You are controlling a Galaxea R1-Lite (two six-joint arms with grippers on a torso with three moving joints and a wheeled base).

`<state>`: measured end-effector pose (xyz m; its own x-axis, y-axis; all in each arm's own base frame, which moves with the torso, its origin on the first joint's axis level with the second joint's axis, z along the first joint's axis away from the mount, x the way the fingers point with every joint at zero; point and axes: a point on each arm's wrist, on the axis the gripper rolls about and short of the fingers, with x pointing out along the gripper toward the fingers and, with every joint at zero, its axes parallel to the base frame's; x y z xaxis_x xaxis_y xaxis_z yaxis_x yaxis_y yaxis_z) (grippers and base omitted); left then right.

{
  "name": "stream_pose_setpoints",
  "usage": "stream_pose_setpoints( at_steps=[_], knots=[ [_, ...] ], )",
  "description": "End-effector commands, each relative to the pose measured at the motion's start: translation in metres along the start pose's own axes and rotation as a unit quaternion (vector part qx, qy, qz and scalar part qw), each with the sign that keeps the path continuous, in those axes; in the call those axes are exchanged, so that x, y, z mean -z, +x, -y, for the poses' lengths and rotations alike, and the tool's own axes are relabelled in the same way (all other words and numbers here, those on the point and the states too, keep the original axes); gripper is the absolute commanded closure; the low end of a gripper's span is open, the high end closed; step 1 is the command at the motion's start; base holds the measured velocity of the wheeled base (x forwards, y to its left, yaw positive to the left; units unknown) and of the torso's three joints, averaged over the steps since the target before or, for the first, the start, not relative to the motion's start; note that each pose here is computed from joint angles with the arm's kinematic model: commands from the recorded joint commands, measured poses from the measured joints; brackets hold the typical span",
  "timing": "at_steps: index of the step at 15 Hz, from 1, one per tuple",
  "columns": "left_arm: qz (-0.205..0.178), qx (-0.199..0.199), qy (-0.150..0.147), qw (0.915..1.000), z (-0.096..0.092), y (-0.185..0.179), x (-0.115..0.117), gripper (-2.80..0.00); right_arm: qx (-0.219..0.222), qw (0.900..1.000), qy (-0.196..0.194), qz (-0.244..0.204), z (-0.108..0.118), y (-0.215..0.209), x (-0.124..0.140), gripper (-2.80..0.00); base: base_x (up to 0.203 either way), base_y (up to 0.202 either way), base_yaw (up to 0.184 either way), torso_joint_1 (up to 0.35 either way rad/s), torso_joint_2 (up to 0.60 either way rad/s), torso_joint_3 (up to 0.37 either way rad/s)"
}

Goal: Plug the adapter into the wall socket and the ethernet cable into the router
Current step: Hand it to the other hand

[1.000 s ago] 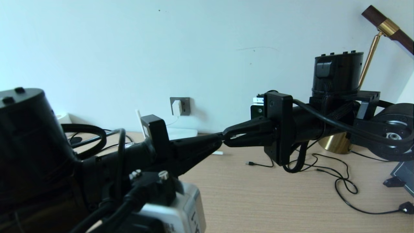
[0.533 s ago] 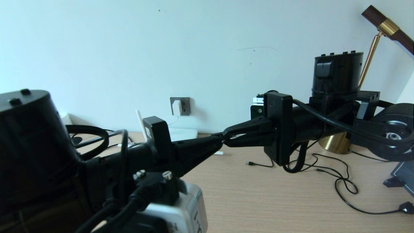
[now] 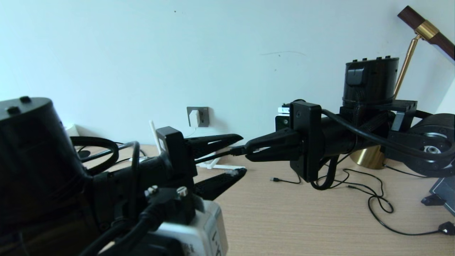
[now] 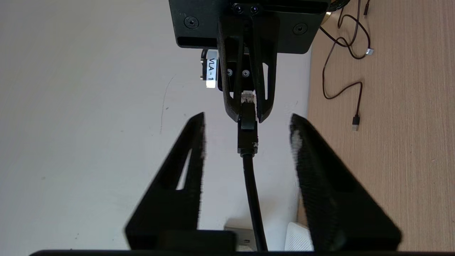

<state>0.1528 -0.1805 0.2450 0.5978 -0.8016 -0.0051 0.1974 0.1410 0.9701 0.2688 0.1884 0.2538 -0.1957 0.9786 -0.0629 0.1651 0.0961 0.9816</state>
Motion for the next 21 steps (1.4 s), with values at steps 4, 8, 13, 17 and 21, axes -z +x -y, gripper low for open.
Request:
stream_pose_setpoints(
  at_steps=[4, 8, 13, 17, 21],
  knots=[
    [0.0, 0.0, 0.003, 1.0, 0.0005, 0.0007, 0.0001, -2.8, 0.0, 1.0, 0.003, -0.004, -0.0002, 0.0002, 0.0003, 0.0, 0.0, 0.0, 0.0, 0.0, 0.0, 0.0],
    [0.0, 0.0, 0.003, 1.0, 0.0007, 0.0016, 0.0003, -2.8, 0.0, 1.0, 0.003, -0.004, -0.0002, 0.0, 0.0007, 0.0, 0.0, 0.0, 0.0, 0.0, 0.0, 0.0],
    [-0.003, 0.0, 0.002, 1.0, 0.0008, 0.0019, 0.0015, -2.8, 0.0, 1.0, 0.005, -0.004, 0.0006, -0.0001, 0.0011, 0.0, 0.0, 0.0, 0.0, 0.0, 0.0, 0.0],
    [-0.004, 0.001, -0.001, 1.0, 0.0012, 0.0018, 0.0016, 0.0, 0.0, 1.0, 0.006, -0.004, 0.001, 0.0, 0.0006, 0.0, 0.0, 0.0, 0.0, 0.0, 0.0, 0.0],
    [-0.004, 0.002, -0.001, 1.0, 0.0016, 0.0022, 0.0017, 0.0, 0.0, 1.0, 0.005, -0.004, 0.0006, 0.0, 0.0007, 0.0, 0.0, 0.0, 0.0, 0.0, 0.0, 0.0]
  ],
)
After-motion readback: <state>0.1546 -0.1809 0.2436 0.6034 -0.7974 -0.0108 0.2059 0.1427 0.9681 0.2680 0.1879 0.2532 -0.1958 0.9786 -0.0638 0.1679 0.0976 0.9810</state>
